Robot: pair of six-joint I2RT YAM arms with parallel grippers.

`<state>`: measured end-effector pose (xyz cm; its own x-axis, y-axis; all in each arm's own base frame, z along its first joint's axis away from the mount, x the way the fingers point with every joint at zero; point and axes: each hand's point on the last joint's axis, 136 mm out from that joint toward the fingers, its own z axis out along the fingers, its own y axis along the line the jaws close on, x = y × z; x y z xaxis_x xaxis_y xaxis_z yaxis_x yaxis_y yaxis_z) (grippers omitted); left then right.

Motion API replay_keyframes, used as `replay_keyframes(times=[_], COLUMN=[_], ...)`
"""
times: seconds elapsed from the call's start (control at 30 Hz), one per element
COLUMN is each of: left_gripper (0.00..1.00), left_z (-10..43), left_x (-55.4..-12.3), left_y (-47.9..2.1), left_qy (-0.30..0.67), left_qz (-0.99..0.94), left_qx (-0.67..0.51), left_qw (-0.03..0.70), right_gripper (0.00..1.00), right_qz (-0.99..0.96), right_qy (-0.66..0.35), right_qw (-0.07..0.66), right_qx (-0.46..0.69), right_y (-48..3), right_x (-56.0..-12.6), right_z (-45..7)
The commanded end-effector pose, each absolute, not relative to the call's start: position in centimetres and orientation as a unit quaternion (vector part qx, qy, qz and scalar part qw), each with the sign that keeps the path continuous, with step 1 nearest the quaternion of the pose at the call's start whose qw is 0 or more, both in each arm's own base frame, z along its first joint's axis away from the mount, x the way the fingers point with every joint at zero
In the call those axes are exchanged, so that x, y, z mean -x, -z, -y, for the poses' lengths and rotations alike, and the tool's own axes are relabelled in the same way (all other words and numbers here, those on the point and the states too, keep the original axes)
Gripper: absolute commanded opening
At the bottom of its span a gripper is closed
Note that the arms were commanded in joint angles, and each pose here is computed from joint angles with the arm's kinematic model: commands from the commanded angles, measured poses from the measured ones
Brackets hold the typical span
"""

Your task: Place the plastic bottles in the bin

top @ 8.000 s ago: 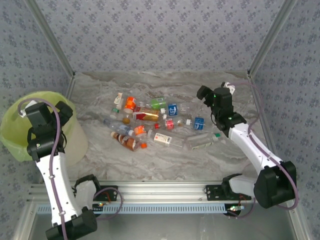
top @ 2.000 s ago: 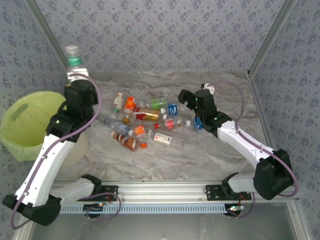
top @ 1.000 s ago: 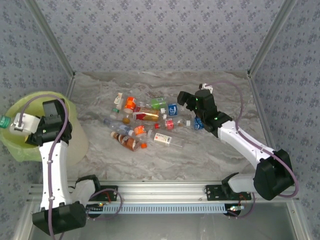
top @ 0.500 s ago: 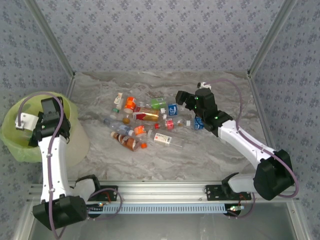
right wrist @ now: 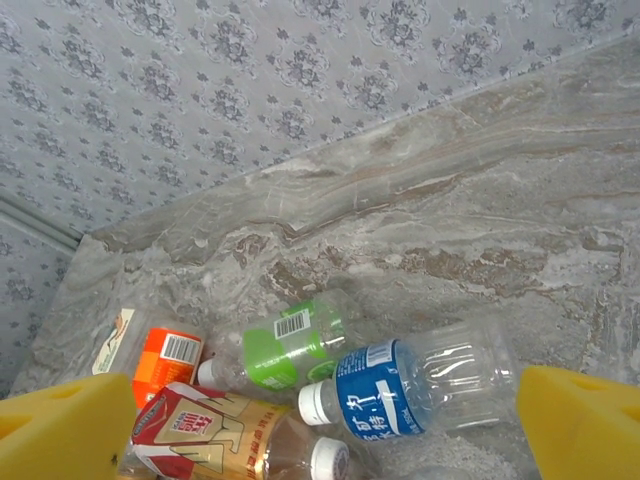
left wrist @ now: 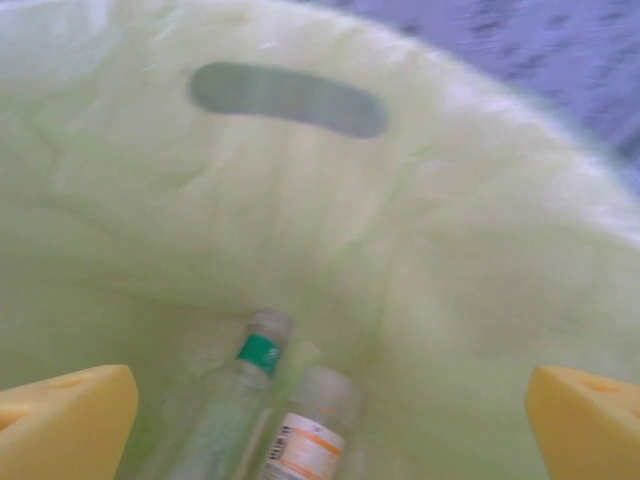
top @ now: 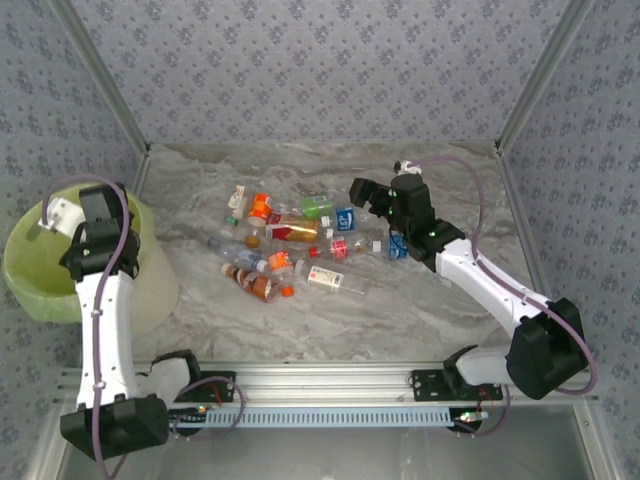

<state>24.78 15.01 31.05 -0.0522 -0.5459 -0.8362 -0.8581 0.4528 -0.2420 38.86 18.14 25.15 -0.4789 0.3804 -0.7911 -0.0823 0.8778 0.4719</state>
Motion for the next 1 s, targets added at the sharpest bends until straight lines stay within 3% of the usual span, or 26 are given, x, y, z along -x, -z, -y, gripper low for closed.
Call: replay_keyframes(times=[0.0, 0.2, 0.47, 0.73, 0.97], left_gripper=[1.00, 0.99, 1.00, 1.00, 1.00], left_z=[-13.0, -7.6, 2.7, 10.2, 12.5], left_x=[-27.0, -29.6, -34.5, -36.9, -37.3], left_y=[-35.6, -38.2, -36.0, -28.1, -21.1], left_qy=[-0.146, -0.134, -0.042, 0.034, 0.073], left_qz=[-0.714, -0.743, -0.798, -0.862, -0.888], left_qx=[0.436, 0.362, 0.242, 0.208, 0.233], left_qw=[0.528, 0.547, 0.551, 0.461, 0.389], right_gripper=[1.00, 1.00, 1.00, 1.00, 1.00], right_qz=[-0.816, -0.805, -0.800, -0.808, -0.806], right_qy=[-0.231, -0.217, -0.195, -0.191, -0.196], right_qw=[0.523, 0.543, 0.561, 0.544, 0.551], right_qx=[-0.084, -0.104, -0.087, -0.125, -0.095], right_y=[-26.3, -26.3, -25.4, -25.2, -25.4], right_x=[-39.0, -38.5, -37.7, -36.8, -36.4], right_z=[-17.9, -16.5, -15.5, -13.8, -14.2])
